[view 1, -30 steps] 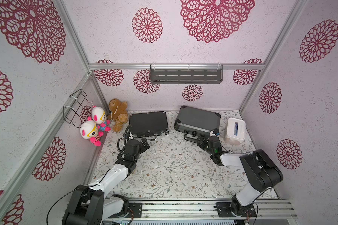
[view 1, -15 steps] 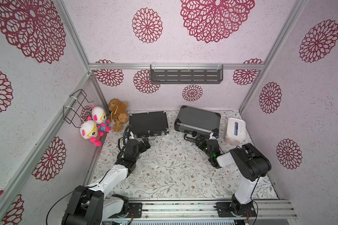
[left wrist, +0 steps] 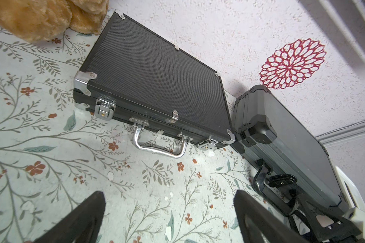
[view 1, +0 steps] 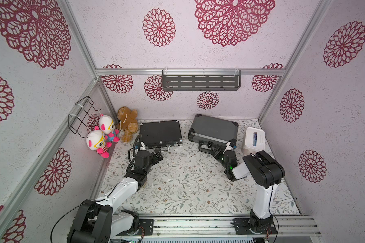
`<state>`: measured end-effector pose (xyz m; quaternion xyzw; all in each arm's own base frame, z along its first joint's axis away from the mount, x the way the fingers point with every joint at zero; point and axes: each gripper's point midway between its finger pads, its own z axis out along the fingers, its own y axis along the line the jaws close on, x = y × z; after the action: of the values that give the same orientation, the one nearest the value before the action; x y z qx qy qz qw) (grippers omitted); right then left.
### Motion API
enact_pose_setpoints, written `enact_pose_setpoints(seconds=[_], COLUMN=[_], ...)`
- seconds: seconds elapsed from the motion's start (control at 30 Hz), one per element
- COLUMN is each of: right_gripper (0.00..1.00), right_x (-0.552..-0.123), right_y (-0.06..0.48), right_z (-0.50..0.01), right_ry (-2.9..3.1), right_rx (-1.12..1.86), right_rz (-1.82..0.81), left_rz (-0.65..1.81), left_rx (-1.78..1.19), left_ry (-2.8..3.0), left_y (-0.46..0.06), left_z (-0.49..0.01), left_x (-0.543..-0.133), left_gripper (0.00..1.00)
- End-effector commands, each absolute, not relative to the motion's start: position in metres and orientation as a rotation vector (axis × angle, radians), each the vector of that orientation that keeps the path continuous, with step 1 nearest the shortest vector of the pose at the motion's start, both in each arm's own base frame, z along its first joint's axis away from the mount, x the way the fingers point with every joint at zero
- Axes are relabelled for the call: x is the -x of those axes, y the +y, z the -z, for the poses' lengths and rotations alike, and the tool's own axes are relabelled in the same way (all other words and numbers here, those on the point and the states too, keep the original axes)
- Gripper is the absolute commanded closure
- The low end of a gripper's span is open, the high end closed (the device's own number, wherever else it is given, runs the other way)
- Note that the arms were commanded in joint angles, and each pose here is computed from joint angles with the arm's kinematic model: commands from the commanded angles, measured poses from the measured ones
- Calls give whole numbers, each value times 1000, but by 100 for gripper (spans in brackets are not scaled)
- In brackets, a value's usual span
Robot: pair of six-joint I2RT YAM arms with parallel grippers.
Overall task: Open the poker set cases
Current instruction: Pick up the poker set case from the center of the board.
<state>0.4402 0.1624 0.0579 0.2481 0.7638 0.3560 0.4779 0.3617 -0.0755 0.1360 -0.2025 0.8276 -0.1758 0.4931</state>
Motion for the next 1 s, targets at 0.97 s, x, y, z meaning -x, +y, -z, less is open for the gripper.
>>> enact_pose_setpoints(seconds=[0.97], right_gripper=[66], right_x=[-442], right_y=[156], right_z=[-50], right_ry=[1618], right_rx=[-969], right_rz=[-1054], left_rz=[483], left_rx=[492], left_ry=[1971], left_y=[-80], left_z=[-144], left_x=[-364], left_gripper=[0])
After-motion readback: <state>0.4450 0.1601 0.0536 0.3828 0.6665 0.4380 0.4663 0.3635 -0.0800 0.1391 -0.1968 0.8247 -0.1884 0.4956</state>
